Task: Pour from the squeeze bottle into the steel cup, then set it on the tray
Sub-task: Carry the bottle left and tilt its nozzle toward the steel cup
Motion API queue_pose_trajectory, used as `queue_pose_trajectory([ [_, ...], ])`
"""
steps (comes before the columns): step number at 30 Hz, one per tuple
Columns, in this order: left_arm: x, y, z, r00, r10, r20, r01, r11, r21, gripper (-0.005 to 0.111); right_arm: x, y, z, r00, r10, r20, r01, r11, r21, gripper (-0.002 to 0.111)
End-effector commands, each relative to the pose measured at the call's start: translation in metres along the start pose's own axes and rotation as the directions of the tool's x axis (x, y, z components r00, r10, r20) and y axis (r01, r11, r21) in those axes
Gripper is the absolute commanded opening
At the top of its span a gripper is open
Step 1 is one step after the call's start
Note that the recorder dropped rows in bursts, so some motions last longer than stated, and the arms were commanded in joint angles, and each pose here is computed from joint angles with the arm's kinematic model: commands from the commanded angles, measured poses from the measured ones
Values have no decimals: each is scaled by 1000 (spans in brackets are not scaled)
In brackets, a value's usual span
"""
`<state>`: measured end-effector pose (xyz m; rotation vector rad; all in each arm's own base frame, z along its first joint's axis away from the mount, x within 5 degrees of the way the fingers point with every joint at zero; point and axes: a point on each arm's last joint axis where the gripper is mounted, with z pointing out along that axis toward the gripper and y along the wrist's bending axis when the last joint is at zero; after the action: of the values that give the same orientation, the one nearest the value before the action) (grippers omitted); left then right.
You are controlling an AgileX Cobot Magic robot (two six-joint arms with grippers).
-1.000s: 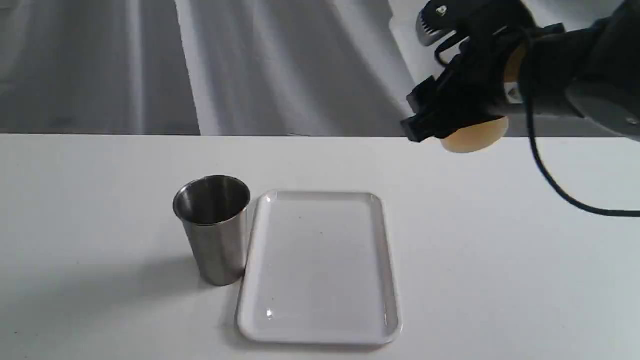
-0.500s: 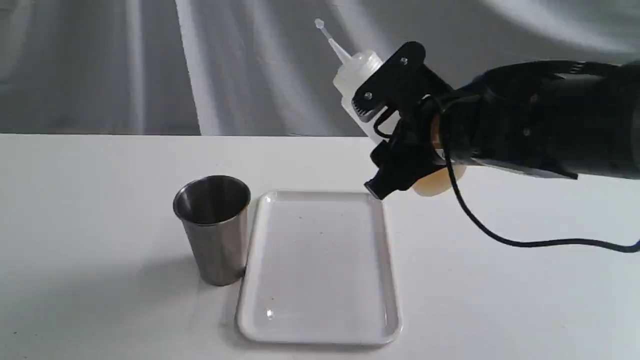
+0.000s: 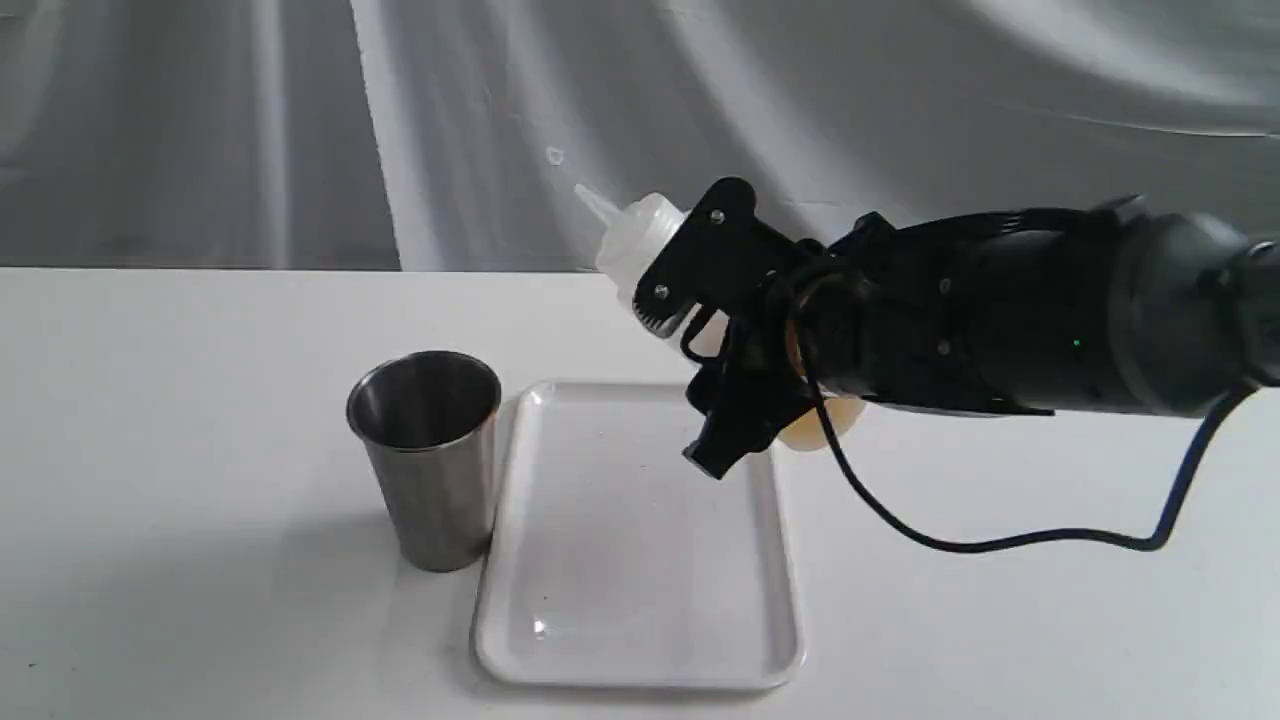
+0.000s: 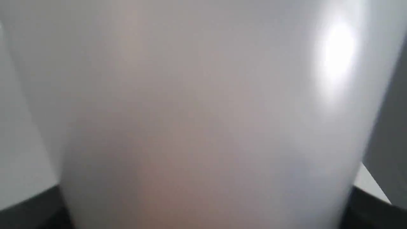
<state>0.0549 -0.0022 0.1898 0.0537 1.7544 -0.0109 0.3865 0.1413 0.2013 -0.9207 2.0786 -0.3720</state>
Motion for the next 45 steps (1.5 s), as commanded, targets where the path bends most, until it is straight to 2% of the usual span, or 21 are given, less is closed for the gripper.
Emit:
queue_pose_trajectory([
  [1,1,0,0,1000,-1,6,1,1000,5,0,-1,2,1,999,-28,-21,28,999,21,0],
  [10,1,0,0,1000,-3,6,3,1000,5,0,-2,6,0,997,-63,-47,66,997,47,0],
  [16,1,0,0,1000,-3,6,3,1000,5,0,-9,16,-5,983,-169,-66,174,981,81,0],
  [20,1,0,0,1000,-1,6,1,1000,5,0,-17,12,-6,984,-160,-80,169,978,120,0],
  [25,1,0,0,1000,-1,6,1,1000,5,0,-30,6,-3,974,-183,-134,208,956,207,0],
  [31,1,0,0,1000,-3,6,3,1000,5,0,-40,15,3,939,-308,-150,334,921,202,0],
  [45,1,0,0,1000,-1,6,1,1000,5,0,-48,17,1,885,-445,-136,465,855,228,0],
])
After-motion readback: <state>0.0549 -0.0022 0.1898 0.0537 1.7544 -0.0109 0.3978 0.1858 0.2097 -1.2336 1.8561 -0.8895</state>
